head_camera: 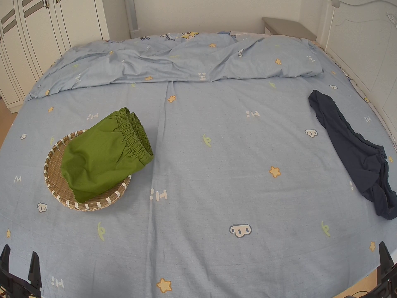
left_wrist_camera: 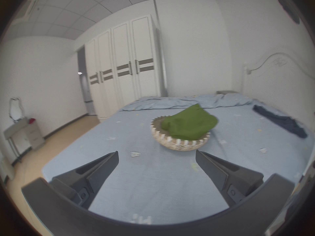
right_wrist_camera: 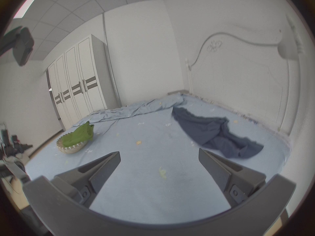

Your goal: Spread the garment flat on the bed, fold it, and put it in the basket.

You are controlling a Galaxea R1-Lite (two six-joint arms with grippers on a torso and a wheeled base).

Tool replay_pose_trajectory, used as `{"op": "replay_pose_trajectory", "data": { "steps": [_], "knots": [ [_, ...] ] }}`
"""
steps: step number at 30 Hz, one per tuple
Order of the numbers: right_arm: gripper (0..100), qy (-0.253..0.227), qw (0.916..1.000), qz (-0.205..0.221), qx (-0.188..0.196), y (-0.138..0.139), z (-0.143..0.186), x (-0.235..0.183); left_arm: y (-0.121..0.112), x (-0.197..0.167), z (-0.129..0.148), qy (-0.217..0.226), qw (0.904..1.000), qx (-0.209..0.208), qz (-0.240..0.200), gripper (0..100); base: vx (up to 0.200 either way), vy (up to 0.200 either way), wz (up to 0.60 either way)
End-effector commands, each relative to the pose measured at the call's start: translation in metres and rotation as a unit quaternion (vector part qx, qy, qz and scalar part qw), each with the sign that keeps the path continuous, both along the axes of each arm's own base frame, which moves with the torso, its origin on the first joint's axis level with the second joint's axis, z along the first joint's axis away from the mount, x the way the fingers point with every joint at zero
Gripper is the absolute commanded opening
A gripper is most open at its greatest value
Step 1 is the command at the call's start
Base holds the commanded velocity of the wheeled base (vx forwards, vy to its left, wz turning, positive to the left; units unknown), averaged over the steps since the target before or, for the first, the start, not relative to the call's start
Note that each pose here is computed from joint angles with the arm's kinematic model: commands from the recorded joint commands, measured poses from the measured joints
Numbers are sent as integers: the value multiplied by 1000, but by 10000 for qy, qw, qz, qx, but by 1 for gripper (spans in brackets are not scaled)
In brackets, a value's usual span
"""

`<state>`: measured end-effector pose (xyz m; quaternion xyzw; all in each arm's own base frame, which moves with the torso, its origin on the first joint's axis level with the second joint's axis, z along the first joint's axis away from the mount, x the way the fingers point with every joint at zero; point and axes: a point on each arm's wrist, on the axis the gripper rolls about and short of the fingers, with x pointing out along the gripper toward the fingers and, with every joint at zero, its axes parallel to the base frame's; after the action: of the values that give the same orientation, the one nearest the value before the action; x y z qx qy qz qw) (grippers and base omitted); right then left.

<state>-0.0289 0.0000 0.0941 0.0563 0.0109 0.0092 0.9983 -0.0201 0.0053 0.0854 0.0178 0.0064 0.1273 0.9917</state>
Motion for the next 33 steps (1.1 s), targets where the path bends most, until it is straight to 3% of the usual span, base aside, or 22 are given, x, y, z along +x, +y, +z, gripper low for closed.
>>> {"op": "replay_pose_trajectory", "data": {
  "steps": [1,5,7,11,17,33],
  "knots": [
    [100,-303,9967,-418,-634,-1,-14,6,-4,-3,-9,-134,9943,-339,-999,100,0,0,0],
    [100,-6,9981,-16,-623,0,-20,6,-4,-3,-10,-87,9941,-298,-1044,100,0,0,0],
    [100,9,9981,-15,-608,0,-20,6,-4,-3,-10,-84,9940,-283,-1052,100,0,0,0],
    [100,-37,9981,-18,-608,0,-19,6,-6,-3,-9,-39,9893,228,-1441,100,0,0,0],
    [100,-59,9983,-27,-578,0,-19,6,-6,-3,-10,-53,9907,-157,-1349,100,0,0,0],
    [100,-67,9982,-20,-600,0,-19,6,-5,-3,-10,-63,9910,-171,-1327,100,0,0,0]
  ]
}}
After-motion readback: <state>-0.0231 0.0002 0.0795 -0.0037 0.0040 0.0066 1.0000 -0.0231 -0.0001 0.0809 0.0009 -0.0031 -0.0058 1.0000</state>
